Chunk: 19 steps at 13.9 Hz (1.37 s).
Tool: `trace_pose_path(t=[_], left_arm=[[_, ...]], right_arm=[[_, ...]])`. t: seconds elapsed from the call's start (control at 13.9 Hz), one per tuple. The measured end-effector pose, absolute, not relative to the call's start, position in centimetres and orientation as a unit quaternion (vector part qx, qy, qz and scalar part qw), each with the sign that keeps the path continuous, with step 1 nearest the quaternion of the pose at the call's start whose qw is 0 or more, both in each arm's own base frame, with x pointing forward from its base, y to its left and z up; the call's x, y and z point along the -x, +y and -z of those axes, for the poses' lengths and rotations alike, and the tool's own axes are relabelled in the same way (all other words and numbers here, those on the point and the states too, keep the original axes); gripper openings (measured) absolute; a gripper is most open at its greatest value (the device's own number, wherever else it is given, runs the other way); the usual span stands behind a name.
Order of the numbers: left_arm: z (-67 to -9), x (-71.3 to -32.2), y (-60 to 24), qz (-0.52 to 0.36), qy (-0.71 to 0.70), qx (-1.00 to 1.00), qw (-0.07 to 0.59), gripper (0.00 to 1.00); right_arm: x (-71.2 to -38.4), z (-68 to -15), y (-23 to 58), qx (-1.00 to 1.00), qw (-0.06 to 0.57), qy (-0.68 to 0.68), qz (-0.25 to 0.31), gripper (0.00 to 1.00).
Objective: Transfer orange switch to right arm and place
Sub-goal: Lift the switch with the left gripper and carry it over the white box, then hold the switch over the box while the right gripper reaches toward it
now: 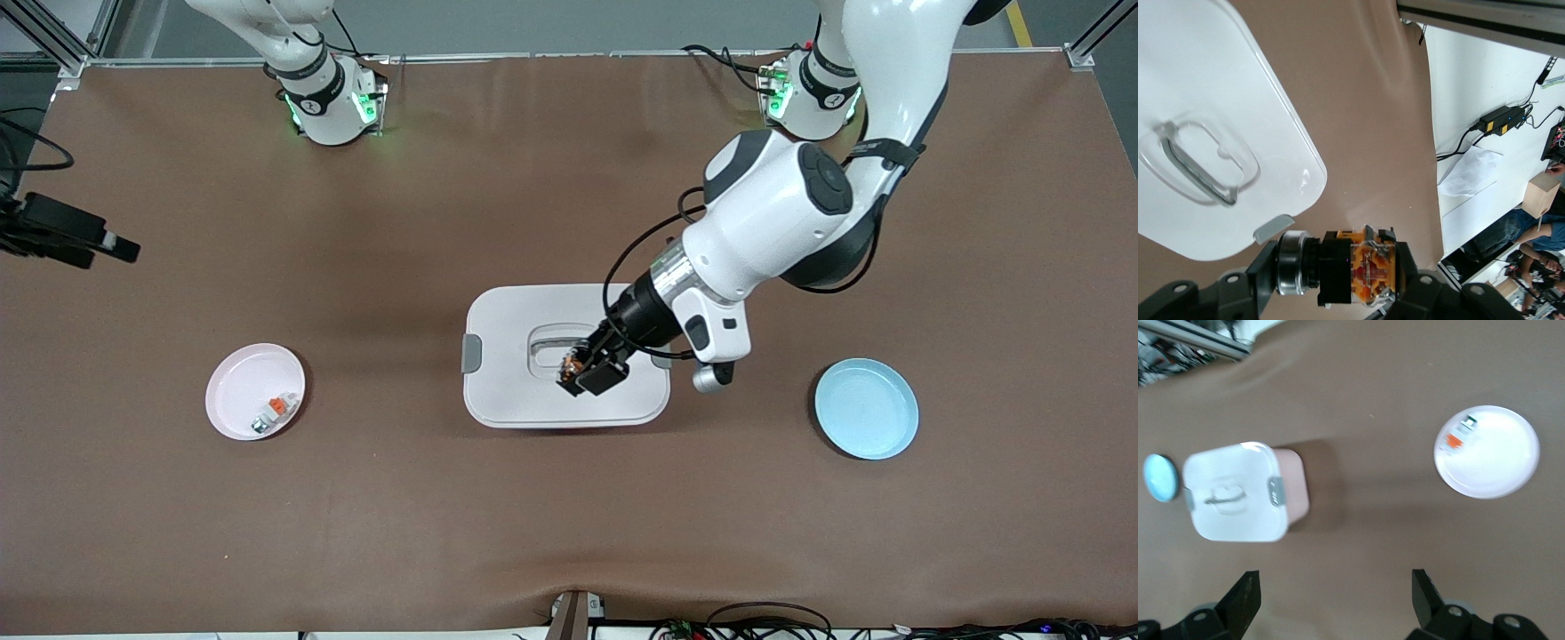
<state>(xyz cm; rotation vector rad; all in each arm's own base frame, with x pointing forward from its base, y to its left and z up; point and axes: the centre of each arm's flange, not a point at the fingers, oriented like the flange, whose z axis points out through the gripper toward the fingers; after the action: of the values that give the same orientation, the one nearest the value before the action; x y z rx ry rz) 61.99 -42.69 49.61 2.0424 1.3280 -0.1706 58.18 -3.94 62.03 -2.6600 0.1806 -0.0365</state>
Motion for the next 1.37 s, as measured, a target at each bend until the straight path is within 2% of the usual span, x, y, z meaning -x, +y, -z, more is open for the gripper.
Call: trace_pose_path(t=[0.22,0.72,1.01,1.22,1.37], left_arm=[[-49.3,-60.0,-45.3,0.098,0.541,-0.769,0.325,0.73],[-45.7,-57.1,-49.1,0.156,0.568,-0.764,0.264,0.73],[-45.4,-56.6,-49.4,0.184,0.571,-0.760,0.249,0.73],[-47.2,-56.4,-50.0,0.190,0.566,-0.758,0.263,0.73],[-47.6,-55.7,-50.9,0.192,0.559,-0.762,0.265,0.73]], right_arm=[[-58.6,-60.0,-0.2,0.966,0.250,0.056,0.038,1.00],[-57.4,-58.2,11.2,0.954,0.286,0.020,0.084,1.00],[-56.8,-54.8,13.3,0.937,0.338,0.064,0.061,1.00],[-55.9,-52.2,15.5,0.931,0.339,0.130,0.025,1.00],[-55.0,-50.4,18.4,0.931,0.333,0.149,0.023,1.00]])
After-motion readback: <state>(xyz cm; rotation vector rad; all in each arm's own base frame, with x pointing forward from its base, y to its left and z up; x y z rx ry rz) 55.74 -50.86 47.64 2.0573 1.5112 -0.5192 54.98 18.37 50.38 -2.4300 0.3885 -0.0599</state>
